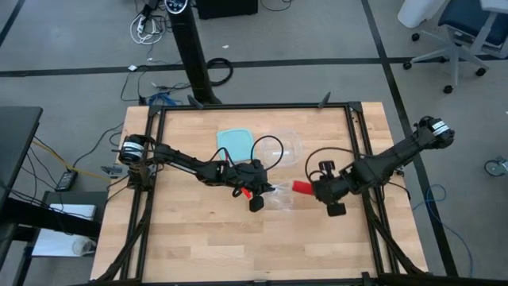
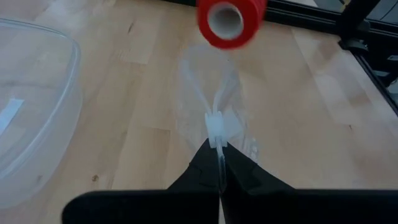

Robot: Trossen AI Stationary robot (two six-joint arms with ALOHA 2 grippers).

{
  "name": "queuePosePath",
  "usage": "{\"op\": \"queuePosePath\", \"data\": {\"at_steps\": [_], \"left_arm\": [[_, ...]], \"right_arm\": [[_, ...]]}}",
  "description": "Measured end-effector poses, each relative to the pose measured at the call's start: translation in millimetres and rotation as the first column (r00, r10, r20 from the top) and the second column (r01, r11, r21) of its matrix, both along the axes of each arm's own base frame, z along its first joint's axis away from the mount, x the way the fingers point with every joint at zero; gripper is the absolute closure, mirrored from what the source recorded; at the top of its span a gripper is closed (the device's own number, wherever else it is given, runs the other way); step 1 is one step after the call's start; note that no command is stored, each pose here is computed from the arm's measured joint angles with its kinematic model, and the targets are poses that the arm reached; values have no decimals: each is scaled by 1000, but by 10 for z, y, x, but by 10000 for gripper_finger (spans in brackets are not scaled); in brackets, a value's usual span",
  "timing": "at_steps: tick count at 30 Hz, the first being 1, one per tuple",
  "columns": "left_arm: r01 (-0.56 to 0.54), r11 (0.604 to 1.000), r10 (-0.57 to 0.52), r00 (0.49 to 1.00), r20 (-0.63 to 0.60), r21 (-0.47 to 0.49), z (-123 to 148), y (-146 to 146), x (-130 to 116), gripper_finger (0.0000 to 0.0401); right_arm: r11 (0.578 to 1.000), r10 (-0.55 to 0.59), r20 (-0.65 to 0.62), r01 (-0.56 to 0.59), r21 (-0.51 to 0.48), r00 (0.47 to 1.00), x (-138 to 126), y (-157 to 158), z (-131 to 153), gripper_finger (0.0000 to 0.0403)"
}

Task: Roll bandage
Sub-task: Put the red rolled bandage into the transparent zip lock bag

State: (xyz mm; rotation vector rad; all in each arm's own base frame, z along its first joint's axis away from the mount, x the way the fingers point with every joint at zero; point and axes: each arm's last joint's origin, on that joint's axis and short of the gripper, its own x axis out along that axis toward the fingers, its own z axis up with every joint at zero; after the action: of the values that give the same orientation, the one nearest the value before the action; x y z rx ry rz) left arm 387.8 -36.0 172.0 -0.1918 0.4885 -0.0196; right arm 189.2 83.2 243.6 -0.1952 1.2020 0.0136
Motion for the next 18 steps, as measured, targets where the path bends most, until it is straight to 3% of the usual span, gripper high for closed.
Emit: {"op": "queuePosePath", "data": {"at_steps": [5,13,18], "left_arm": [[7,1000,-8,1000,-2,-30,0,-5,0,401],[-5,998,5,1000,-8,-56,-2,1,-1,401],[-16,997,15,1000,-9,-75,-1,2,0,401]], "right_arm": [[994,75,-62,-79,-74,995,96,-122,111,296],[962,144,-278,-200,-187,950,386,-116,2,296],[951,156,-291,-223,-213,944,491,-52,75,296]]}}
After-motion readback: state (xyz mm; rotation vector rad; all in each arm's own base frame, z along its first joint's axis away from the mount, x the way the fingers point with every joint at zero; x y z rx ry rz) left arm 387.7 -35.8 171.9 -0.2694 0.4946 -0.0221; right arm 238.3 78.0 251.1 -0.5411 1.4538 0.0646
